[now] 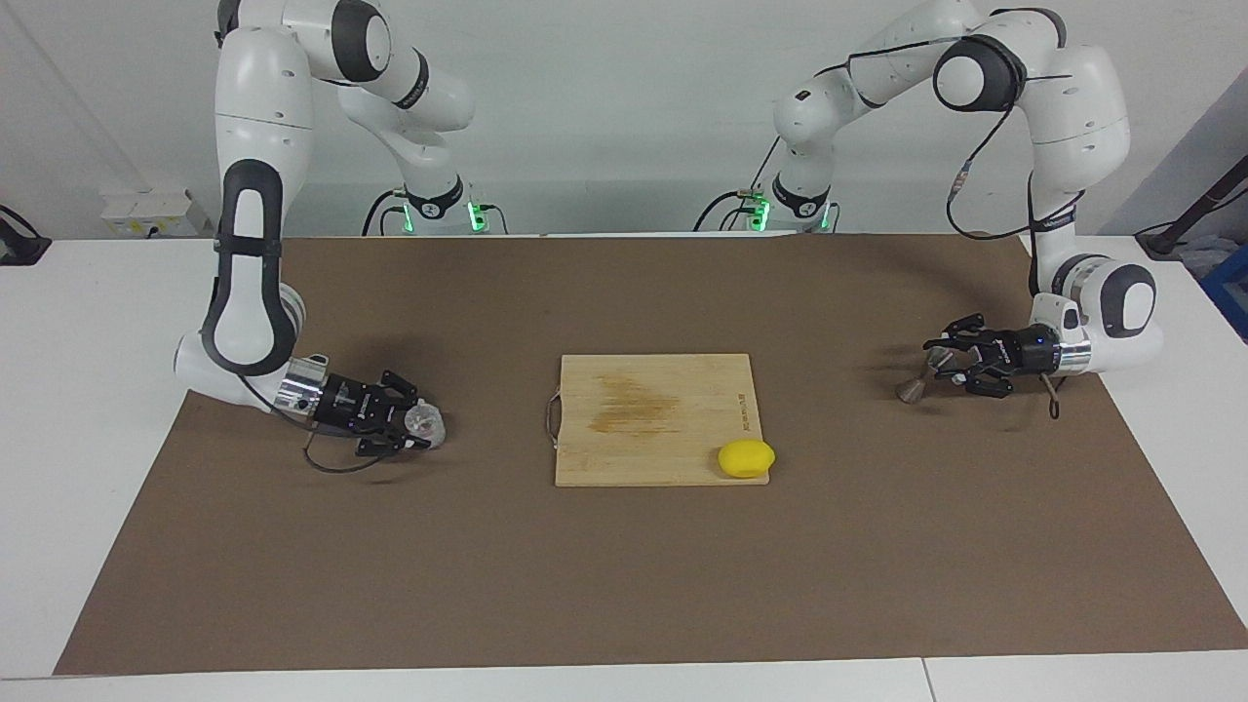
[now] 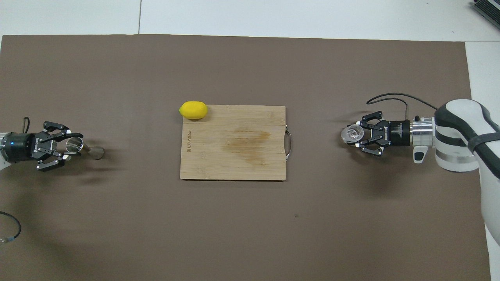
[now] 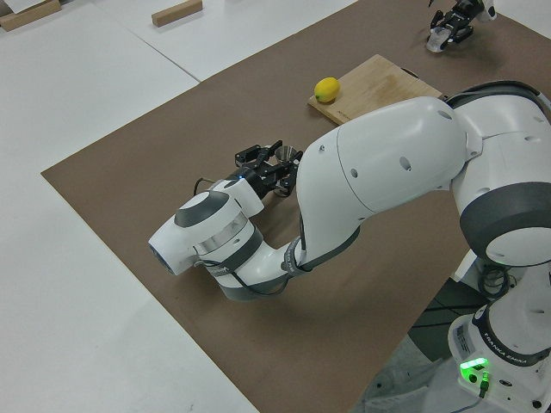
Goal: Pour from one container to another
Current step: 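Close the right gripper on the glass while the left gripper grips the metal cup, then carry the metal cup onto the board while the right gripper lifts the glass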
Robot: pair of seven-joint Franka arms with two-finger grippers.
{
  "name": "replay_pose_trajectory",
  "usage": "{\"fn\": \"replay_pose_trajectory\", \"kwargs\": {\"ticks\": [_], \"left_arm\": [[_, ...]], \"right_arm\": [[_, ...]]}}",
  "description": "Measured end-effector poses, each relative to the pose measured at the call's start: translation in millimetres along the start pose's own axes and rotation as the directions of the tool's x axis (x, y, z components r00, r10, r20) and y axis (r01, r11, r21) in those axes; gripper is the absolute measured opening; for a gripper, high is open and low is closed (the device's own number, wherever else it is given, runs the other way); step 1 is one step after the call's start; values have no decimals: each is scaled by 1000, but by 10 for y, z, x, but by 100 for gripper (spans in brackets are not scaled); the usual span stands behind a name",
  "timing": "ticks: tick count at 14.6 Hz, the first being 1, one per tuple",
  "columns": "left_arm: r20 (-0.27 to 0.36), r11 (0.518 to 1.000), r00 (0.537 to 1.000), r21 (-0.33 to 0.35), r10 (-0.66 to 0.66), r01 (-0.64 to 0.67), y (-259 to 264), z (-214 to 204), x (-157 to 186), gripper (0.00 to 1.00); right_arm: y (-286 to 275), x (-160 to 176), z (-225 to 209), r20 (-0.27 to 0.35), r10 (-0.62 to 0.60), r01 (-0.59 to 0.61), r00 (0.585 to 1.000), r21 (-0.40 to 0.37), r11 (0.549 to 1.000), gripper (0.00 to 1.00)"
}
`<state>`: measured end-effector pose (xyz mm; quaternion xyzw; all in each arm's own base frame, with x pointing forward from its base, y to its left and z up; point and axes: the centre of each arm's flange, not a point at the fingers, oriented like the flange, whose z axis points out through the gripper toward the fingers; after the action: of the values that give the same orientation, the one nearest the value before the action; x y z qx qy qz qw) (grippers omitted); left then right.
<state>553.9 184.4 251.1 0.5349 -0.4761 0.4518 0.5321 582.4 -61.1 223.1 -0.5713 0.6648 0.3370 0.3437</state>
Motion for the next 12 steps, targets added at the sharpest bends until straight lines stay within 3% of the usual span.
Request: {"fn": "replay_pose_trajectory", "kwargs": {"ticks": [7, 12], "left_arm": [[-36, 995, 999, -102, 7, -10, -293, 887, 137, 51], [-82, 990, 997, -143, -16, 4, -448, 1713, 148, 51]], "right_arm": [[-19, -64, 1, -15, -33, 33, 999, -17, 999, 51], [-83, -434, -179, -8, -84, 84, 996, 5, 996, 51]]}}
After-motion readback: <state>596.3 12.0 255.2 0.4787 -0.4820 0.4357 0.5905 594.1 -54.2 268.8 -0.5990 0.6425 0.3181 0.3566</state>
